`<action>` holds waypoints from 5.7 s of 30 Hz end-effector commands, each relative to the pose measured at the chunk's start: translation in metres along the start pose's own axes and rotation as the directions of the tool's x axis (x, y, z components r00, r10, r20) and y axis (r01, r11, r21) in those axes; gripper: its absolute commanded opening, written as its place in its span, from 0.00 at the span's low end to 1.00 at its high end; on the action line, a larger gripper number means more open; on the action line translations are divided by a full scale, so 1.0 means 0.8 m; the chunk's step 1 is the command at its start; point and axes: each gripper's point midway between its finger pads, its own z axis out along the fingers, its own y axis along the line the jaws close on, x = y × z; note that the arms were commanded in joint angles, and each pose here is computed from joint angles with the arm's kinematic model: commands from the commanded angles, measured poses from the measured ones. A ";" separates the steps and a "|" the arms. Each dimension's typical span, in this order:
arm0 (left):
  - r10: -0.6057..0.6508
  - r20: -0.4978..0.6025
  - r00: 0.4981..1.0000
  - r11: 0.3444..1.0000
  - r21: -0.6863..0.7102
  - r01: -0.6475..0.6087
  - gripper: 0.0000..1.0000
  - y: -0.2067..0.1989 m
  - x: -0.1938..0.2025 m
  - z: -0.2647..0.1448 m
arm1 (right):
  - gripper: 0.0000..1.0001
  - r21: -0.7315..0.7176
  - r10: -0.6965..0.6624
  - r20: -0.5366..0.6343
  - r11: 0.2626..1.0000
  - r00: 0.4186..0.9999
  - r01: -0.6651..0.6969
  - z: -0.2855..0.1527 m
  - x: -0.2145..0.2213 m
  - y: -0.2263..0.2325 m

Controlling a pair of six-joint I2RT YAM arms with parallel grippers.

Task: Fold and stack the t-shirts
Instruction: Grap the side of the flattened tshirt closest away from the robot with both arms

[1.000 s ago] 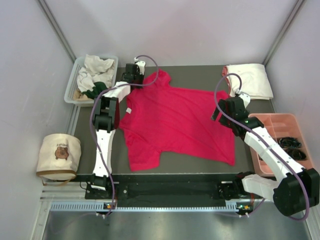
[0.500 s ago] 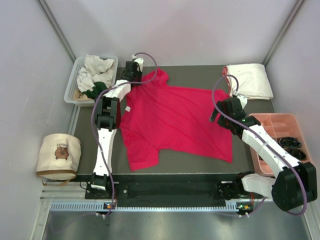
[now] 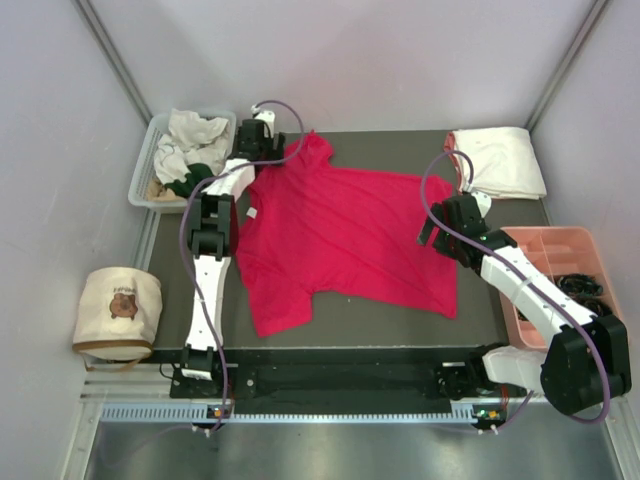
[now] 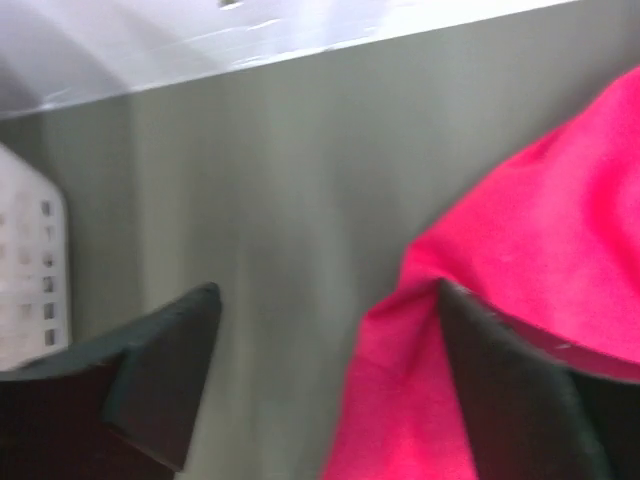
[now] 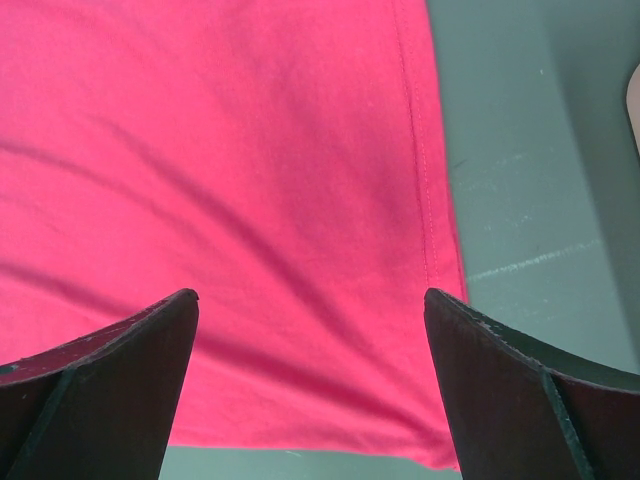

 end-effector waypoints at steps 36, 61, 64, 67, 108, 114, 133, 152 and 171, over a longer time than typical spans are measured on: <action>-0.402 -0.188 0.896 0.895 0.127 0.428 0.99 -0.137 0.199 -0.495 | 0.93 0.154 0.192 -0.123 0.973 0.974 -0.173 -0.052 0.159 -0.096; -0.408 -0.200 0.891 0.888 0.139 0.438 0.99 -0.120 0.211 -0.535 | 0.40 0.196 0.287 -0.071 0.943 0.955 -0.268 -0.048 0.177 -0.118; -0.407 -0.195 0.893 0.890 0.138 0.436 0.99 -0.119 0.210 -0.536 | 0.39 0.203 0.293 -0.073 0.940 0.953 -0.273 -0.045 0.181 -0.121; -0.409 -0.196 0.891 0.889 0.136 0.438 0.99 -0.119 0.209 -0.535 | 0.39 0.210 0.298 -0.071 0.938 0.952 -0.277 -0.040 0.186 -0.123; -0.423 -0.209 0.881 0.892 0.076 0.446 0.99 -0.112 0.224 -0.529 | 0.00 0.237 0.293 -0.026 0.931 0.956 -0.279 -0.021 0.179 -0.122; -0.453 -0.230 0.862 0.877 0.058 0.476 0.99 -0.112 0.235 -0.529 | 0.00 0.221 0.288 -0.024 0.936 0.957 -0.276 -0.023 0.176 -0.120; -0.438 -0.235 0.868 0.880 0.088 0.467 0.99 -0.121 0.228 -0.525 | 0.39 0.206 0.322 0.034 0.924 0.946 -0.322 -0.046 0.155 -0.125; -0.434 -0.235 0.870 0.883 0.079 0.462 0.99 -0.120 0.231 -0.523 | 0.33 0.208 0.308 -0.002 0.931 0.951 -0.301 -0.029 0.167 -0.118; -0.467 -0.266 0.843 0.872 0.020 0.489 0.99 -0.113 0.250 -0.527 | 0.00 0.194 0.302 -0.010 0.936 0.953 -0.294 -0.024 0.171 -0.114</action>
